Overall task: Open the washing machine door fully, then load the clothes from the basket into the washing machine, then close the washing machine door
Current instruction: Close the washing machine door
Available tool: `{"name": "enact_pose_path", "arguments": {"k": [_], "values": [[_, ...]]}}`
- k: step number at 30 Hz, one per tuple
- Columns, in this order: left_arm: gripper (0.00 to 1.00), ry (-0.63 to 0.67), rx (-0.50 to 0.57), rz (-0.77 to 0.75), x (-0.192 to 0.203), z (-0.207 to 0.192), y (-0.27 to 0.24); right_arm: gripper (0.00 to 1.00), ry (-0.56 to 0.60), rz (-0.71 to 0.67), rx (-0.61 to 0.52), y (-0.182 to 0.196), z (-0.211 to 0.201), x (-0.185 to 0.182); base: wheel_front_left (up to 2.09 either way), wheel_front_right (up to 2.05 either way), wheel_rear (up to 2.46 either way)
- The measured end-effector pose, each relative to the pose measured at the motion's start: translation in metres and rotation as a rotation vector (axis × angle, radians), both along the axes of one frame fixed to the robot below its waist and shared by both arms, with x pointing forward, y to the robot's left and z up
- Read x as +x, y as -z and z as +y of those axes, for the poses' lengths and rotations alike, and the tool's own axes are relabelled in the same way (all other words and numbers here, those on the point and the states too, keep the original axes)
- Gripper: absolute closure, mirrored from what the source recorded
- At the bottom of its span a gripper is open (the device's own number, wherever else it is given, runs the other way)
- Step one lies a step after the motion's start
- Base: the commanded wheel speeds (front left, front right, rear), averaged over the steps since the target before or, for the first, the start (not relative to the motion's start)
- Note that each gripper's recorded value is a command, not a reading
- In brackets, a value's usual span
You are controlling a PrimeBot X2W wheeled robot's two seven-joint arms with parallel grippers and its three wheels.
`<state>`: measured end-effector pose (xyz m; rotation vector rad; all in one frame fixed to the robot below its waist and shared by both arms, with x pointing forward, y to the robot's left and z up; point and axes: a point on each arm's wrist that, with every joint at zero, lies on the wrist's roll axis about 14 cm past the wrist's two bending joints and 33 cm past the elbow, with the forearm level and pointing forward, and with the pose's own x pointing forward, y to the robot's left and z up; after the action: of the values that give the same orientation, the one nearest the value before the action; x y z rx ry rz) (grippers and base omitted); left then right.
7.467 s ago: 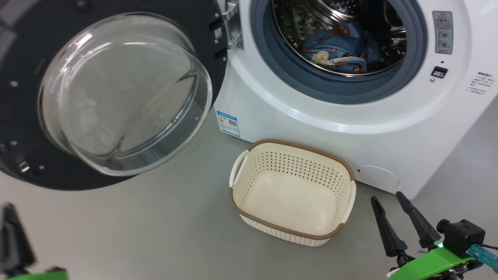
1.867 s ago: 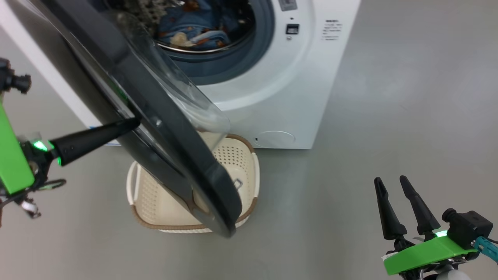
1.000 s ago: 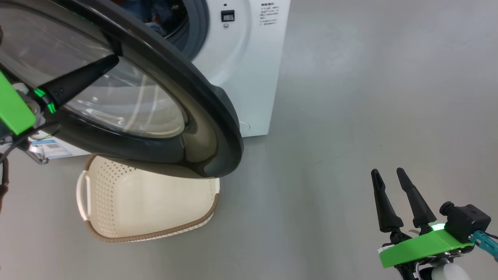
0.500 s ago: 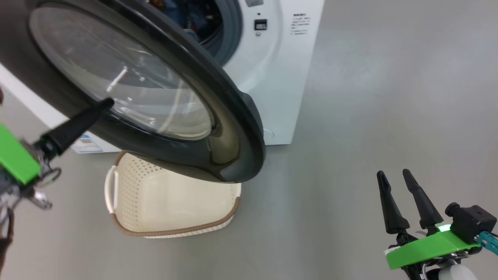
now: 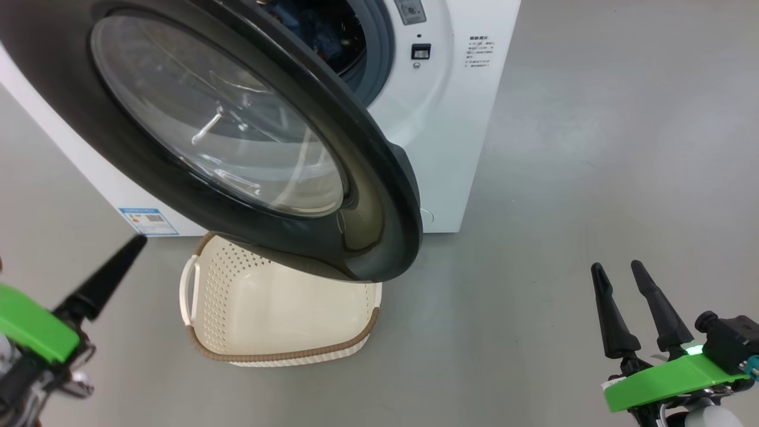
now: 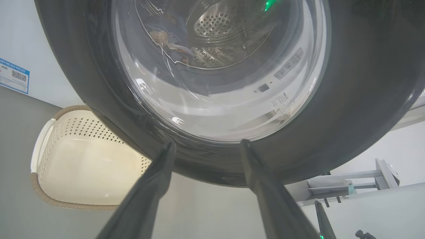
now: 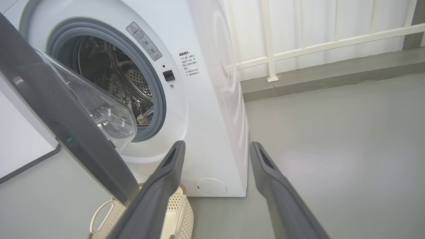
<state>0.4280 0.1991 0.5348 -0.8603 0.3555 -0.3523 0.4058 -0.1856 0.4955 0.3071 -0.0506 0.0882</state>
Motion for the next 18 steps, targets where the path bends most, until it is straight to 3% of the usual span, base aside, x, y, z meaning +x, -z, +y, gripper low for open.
{"name": "enact_pose_path", "arguments": {"k": [12, 18], "values": [[0.0, -0.129, -0.007, 0.079, -0.011, 0.008, 0.053, 0.0, 0.047, 0.029, -0.02, 0.008, -0.02, -0.01, 0.0, 0.0, 0.0], [0.0, -0.204, 0.113, 0.035, -0.006, 0.018, 0.069, 0.0, 0.087, 0.035, -0.029, 0.009, -0.034, -0.018, 0.0, 0.0, 0.0]]}}
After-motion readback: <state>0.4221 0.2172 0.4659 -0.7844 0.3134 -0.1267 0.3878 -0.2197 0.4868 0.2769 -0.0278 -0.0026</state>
